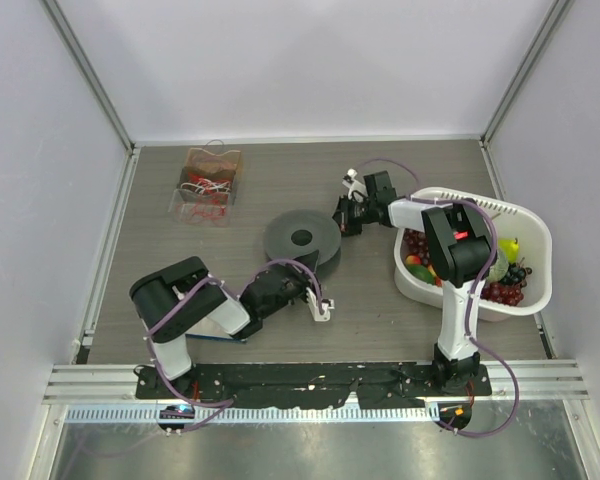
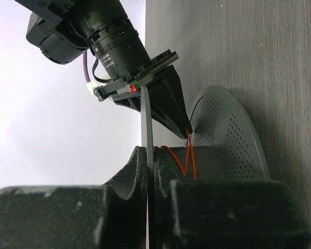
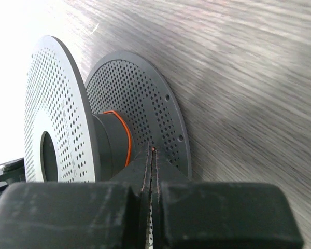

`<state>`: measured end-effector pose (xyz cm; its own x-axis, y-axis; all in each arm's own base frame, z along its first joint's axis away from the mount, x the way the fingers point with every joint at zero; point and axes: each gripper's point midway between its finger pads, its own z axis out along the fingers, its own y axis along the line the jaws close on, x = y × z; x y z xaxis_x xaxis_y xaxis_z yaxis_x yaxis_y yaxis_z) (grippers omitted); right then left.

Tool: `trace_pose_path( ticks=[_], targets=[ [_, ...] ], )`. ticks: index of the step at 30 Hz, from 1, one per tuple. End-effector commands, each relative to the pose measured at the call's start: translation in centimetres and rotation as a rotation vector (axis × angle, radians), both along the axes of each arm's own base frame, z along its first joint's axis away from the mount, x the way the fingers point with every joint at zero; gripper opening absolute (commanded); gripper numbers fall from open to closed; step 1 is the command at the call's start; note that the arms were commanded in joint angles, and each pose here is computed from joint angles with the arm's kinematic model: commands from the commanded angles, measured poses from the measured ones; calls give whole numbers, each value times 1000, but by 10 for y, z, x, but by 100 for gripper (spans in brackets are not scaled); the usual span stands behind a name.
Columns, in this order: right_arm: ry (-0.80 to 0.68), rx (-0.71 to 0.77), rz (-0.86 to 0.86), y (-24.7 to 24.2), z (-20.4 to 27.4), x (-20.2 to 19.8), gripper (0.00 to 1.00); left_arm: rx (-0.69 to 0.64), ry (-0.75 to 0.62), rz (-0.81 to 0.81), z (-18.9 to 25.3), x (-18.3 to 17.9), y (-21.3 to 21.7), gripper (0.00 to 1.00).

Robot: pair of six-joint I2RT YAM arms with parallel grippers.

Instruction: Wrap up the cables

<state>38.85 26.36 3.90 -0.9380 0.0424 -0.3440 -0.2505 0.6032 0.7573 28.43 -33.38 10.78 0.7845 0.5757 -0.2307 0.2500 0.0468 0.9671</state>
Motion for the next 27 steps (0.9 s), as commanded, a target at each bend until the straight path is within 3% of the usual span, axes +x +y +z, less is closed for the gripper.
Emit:
trace_pose_path(
  ticks=[1, 8, 22, 27],
  targets=[
    [-163, 121, 72, 45, 42, 15, 1, -218, -189, -237, 74, -53, -19, 0],
    [-172, 172, 84, 68, 50, 14, 1, -171, -172, -189, 59, -56, 9, 0],
    [-241, 194, 26, 86, 44, 65, 1, -103, -174, -14, 33, 14, 18, 2],
    [-244, 186, 32, 87, 38, 68, 1, -74, -153, -27, 19, 12, 18, 10]
  ],
)
